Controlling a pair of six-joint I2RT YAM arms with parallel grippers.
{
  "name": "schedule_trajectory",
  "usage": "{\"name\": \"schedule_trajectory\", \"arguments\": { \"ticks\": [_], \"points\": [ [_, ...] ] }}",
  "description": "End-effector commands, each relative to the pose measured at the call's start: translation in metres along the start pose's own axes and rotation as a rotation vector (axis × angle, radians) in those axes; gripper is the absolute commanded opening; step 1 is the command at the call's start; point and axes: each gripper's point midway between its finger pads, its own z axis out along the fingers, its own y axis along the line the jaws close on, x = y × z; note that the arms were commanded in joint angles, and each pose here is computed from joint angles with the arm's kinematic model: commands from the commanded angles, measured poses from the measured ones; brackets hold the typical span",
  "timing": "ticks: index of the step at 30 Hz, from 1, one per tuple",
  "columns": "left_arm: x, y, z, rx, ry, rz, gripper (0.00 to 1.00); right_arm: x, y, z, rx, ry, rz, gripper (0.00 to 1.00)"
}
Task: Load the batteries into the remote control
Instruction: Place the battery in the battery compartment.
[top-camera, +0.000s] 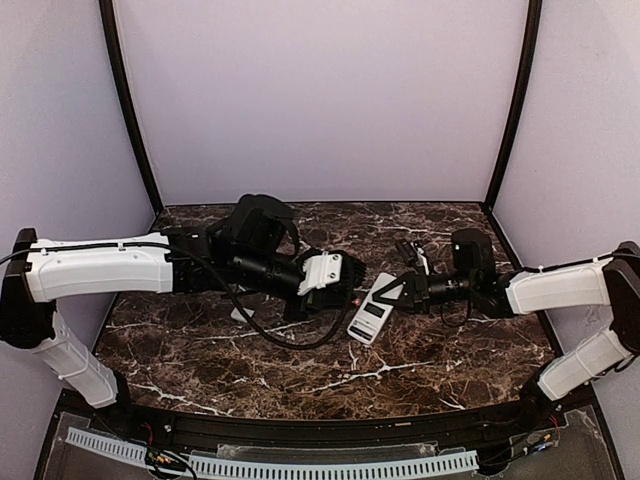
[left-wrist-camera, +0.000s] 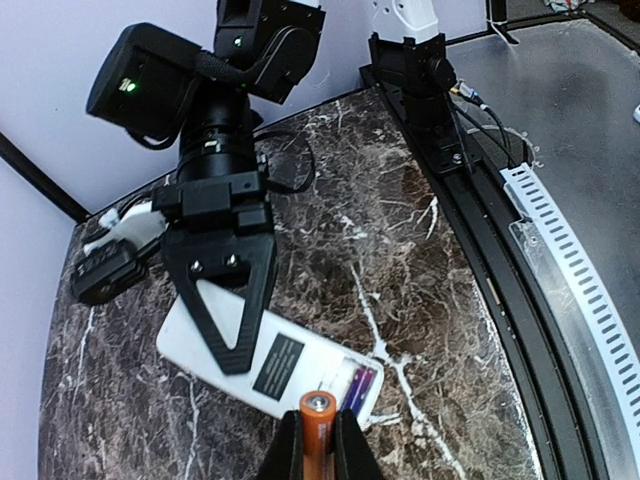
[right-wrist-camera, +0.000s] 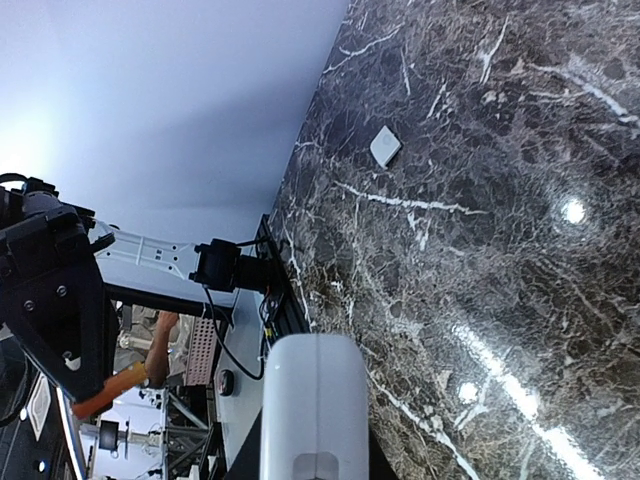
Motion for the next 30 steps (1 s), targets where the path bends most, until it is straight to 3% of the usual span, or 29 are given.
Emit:
{"name": "schedule_trajectory", "arguments": {
  "ticks": [1,17,30],
  "points": [
    [-0.02,-0.013,0.011,0.075,-0.066,-0.047,0.0,0.004,0.019,0.014,-0.073,0.058,0.007,0.0],
    [0.009,-0.04,0.043,0.177,0.033,-0.042,0.0,0.017,0.031,0.033,-0.133,0.147,0.046,0.0],
    [0.04,-0.041,0.05,0.16,0.156,0.011,0.0,0.018,0.034,0.033,-0.147,0.155,0.055,0.0]
  ]
}}
